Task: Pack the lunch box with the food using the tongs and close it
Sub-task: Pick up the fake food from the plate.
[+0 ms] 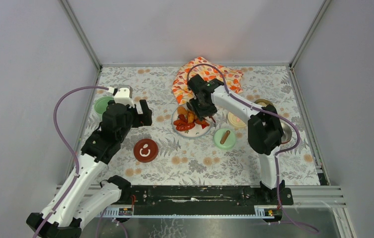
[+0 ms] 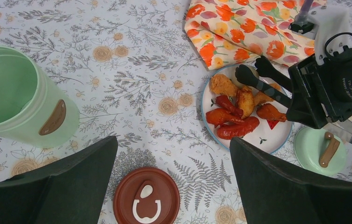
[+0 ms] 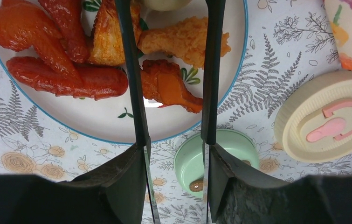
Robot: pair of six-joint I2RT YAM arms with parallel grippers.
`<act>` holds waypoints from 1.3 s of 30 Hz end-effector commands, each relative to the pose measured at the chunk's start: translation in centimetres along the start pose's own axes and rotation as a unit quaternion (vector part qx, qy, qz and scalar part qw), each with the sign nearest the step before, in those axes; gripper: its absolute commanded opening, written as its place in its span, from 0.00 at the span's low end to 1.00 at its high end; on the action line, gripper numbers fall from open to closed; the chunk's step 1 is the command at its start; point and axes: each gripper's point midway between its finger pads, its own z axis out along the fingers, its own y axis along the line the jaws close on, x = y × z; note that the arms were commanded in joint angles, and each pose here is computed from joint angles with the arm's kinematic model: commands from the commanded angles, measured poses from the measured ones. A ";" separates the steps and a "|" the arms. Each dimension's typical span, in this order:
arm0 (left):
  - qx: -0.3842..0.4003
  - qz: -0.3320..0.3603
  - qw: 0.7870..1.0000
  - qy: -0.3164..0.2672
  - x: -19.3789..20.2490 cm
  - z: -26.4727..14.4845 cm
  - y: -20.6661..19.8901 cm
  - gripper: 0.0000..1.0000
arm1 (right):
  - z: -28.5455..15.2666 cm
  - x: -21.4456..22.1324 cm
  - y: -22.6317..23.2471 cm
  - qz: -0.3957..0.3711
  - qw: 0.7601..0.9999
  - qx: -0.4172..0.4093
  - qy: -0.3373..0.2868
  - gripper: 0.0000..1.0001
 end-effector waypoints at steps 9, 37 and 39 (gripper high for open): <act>0.010 -0.004 1.000 -0.018 -0.8 0.5 -0.4 0.98 | -1.9 -0.7 0.5 -0.020 1.000 -0.008 -0.003 0.55; 0.011 -0.005 1.000 -0.020 -0.9 0.4 -0.4 0.98 | -4.4 -2.2 0.0 -0.011 1.000 0.005 -0.019 0.25; 0.012 -0.005 1.000 -0.019 -0.9 0.4 -0.4 0.98 | -5.1 -2.3 -0.1 -0.009 1.000 0.005 -0.029 0.25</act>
